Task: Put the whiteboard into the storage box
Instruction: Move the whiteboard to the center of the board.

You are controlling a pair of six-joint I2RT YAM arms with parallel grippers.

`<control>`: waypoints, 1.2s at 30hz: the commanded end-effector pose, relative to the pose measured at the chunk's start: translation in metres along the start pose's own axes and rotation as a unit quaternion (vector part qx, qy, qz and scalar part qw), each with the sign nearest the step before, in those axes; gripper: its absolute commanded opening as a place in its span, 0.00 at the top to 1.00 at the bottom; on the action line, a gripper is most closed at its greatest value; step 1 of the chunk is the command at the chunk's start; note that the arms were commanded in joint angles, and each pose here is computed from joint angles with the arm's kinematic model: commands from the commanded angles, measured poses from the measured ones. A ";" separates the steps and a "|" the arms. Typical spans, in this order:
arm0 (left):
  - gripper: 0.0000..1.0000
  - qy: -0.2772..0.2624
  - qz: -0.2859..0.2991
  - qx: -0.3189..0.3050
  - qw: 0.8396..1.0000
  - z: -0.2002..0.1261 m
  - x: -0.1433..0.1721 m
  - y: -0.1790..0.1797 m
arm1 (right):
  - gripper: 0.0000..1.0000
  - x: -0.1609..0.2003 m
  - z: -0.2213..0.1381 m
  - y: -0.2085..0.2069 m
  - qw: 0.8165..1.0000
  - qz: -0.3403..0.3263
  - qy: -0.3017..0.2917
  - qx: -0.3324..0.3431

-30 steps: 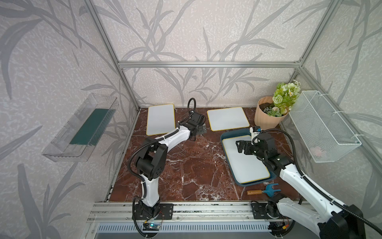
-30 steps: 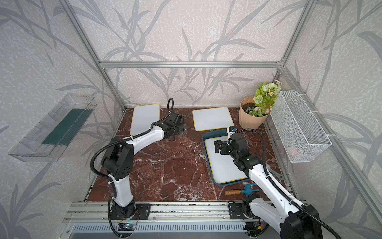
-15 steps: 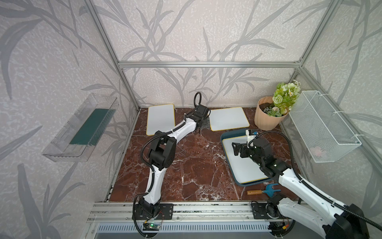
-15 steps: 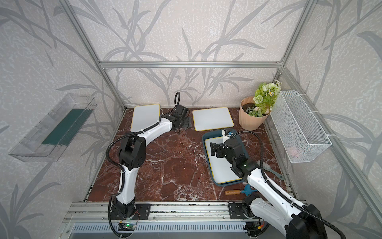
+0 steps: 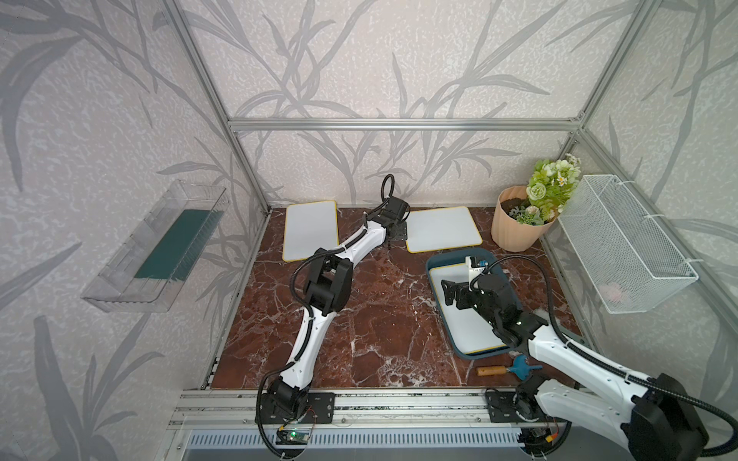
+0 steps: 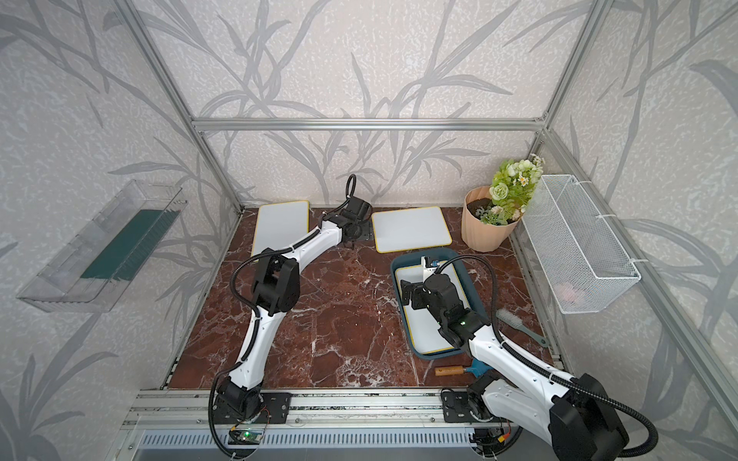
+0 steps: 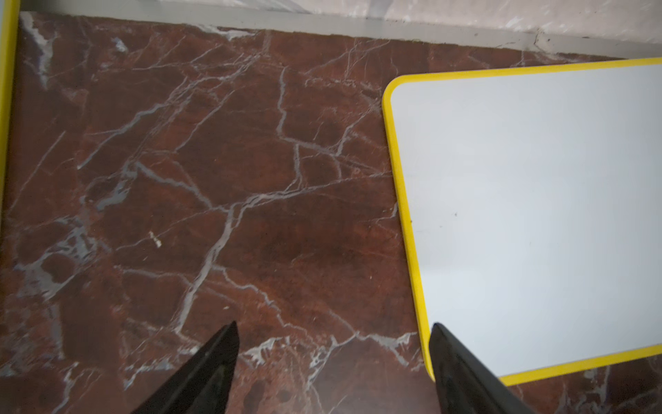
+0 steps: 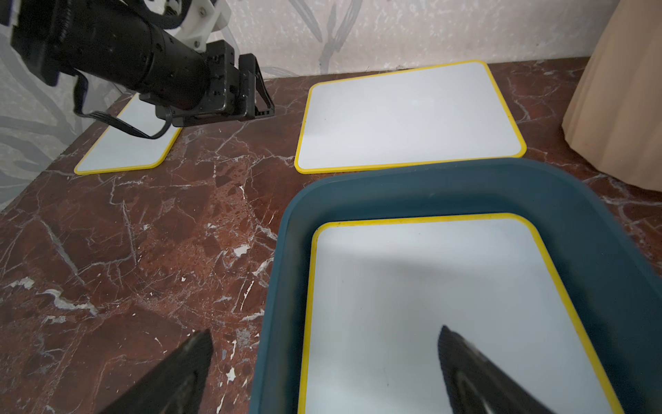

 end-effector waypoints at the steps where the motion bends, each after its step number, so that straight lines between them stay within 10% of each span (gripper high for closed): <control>1: 0.18 0.022 0.020 -0.007 1.000 0.008 0.007 -0.005 | 0.01 -0.005 0.001 0.001 1.000 -0.001 -0.020 0.003; 36: 0.21 0.099 0.138 -0.074 0.983 0.048 0.055 -0.012 | 0.01 0.001 -0.001 0.004 0.999 0.007 -0.032 -0.010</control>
Point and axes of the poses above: each gripper's point midway between its finger pads, its own z axis out along the fingers, its own y axis along the line the jaws close on, x = y × z, the point moved 4 cm from there along -z, back along the fingers, and after that the axes turned 1 degree about -z, right-handed, at the moved point
